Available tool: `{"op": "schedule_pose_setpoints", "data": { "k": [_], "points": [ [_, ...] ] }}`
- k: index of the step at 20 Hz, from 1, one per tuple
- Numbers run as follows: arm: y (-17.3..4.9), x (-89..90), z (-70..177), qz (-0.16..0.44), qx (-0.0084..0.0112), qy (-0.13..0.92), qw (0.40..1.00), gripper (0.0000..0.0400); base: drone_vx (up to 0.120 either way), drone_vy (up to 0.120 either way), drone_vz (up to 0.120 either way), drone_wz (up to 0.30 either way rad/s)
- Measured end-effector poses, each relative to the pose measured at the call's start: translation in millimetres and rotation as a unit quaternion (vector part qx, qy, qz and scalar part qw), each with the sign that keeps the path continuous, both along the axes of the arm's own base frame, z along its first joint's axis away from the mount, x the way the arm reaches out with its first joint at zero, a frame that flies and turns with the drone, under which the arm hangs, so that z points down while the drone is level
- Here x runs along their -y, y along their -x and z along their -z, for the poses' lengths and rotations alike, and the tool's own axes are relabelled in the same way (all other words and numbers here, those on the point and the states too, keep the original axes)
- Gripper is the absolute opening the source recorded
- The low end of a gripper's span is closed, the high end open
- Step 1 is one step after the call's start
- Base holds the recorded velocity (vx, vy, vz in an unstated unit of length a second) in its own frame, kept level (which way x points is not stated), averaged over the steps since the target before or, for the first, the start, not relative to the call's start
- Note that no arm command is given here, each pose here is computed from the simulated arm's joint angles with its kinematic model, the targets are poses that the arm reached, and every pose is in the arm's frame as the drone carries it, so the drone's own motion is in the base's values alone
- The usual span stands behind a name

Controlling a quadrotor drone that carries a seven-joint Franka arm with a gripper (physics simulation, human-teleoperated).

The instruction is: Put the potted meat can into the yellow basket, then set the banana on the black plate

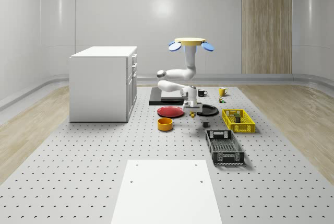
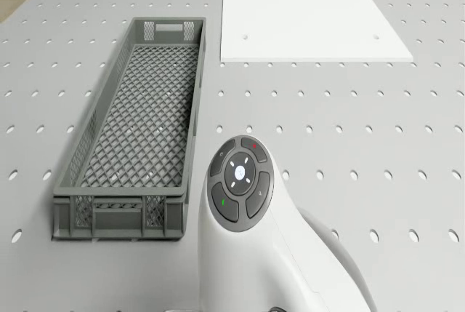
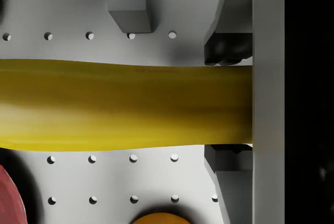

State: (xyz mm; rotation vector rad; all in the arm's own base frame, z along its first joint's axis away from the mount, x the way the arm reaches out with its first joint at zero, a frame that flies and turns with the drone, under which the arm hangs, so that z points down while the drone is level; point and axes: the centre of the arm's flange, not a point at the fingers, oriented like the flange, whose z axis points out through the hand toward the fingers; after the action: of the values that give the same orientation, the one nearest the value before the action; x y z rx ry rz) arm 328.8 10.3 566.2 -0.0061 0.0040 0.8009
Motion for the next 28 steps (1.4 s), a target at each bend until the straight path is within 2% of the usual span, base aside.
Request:
{"op": "schedule_pose_setpoints", "data": {
  "k": [28],
  "points": [
    [0.0, 0.1, 1.2, 0.000, 0.0000, 0.000, 1.000, 0.0201, -0.120, 0.117, 0.000, 0.000]
  ]
}}
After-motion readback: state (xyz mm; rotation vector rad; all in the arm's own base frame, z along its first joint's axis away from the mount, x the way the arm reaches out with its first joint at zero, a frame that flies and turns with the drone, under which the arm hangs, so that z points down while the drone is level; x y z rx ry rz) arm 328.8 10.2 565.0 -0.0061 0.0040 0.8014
